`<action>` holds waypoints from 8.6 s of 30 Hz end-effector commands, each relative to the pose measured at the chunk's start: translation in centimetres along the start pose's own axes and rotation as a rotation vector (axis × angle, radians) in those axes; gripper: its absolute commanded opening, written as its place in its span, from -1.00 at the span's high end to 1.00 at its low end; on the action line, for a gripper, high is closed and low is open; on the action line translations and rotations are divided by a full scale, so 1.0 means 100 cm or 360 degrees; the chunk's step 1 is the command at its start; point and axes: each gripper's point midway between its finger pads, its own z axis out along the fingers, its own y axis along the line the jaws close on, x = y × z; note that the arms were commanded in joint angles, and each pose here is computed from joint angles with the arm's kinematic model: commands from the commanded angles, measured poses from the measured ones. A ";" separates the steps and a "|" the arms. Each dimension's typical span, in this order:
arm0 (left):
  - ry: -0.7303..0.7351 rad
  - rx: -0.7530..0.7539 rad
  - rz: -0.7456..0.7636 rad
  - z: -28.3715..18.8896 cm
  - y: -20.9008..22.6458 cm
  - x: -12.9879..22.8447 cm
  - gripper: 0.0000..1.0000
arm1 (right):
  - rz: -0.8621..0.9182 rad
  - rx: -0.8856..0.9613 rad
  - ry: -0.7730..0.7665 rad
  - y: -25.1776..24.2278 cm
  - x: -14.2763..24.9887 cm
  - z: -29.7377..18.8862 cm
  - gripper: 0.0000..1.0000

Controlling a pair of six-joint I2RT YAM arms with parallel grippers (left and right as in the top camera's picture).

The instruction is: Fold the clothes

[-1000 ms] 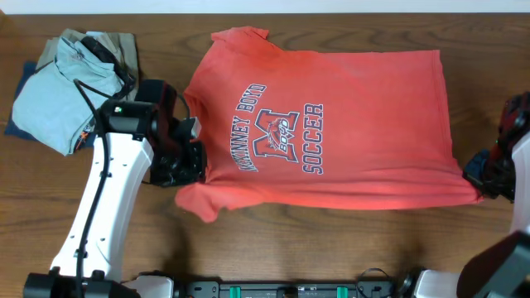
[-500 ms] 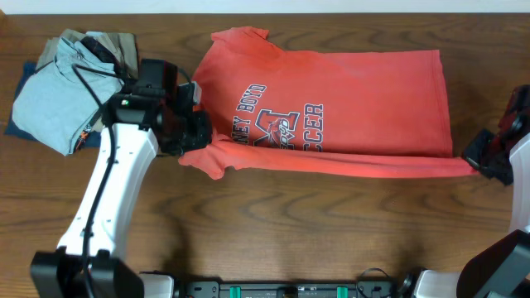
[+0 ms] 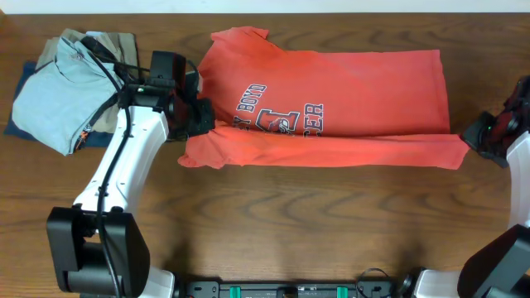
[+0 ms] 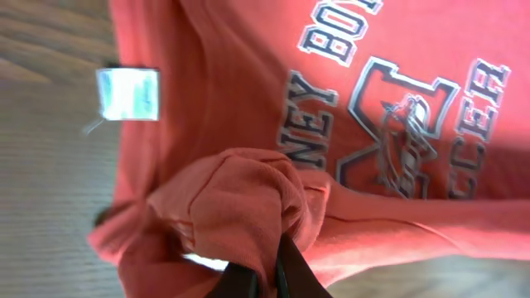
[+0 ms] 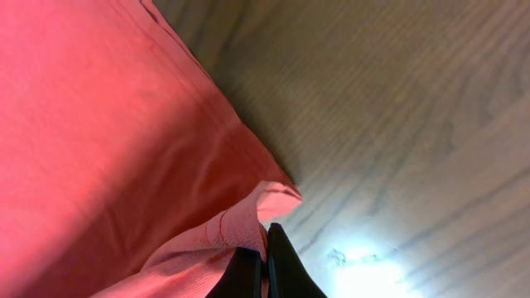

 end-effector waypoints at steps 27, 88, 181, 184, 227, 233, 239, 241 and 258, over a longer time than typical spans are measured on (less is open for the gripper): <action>0.0031 -0.0122 -0.0064 0.037 0.019 -0.007 -0.27 | -0.0125 0.0015 0.0093 0.018 0.009 0.073 0.16; 0.0457 -0.0656 -0.0359 0.071 0.115 0.115 0.87 | -0.0084 0.0601 0.0143 -0.083 0.066 0.105 0.98; 0.0324 -0.0165 0.0944 0.111 -0.079 0.151 0.10 | -0.0026 0.0132 -0.0015 -0.033 0.044 0.050 -0.16; 0.0318 -0.0174 0.0946 0.112 -0.078 0.150 0.36 | -0.0026 0.0132 -0.0015 -0.033 0.044 0.050 -0.16; -0.0369 -0.0189 0.0781 0.055 -0.096 0.046 0.87 | -0.0018 0.0144 -0.0067 -0.032 0.036 0.105 -0.04; -0.0369 -0.0189 0.0781 0.055 -0.096 0.046 0.87 | -0.0015 0.0134 -0.0105 -0.030 0.030 0.107 0.17; -0.0369 -0.0189 0.0781 0.055 -0.096 0.047 0.87 | -0.0015 0.0135 -0.0103 -0.030 0.031 0.108 0.23; -0.0369 -0.0189 0.0780 0.055 -0.096 0.046 0.87 | -0.0016 0.0140 -0.0088 -0.031 0.033 0.111 0.23; -0.0369 -0.0189 0.0781 0.055 -0.096 0.047 0.88 | -0.0018 0.0176 -0.0059 -0.035 0.037 0.125 0.46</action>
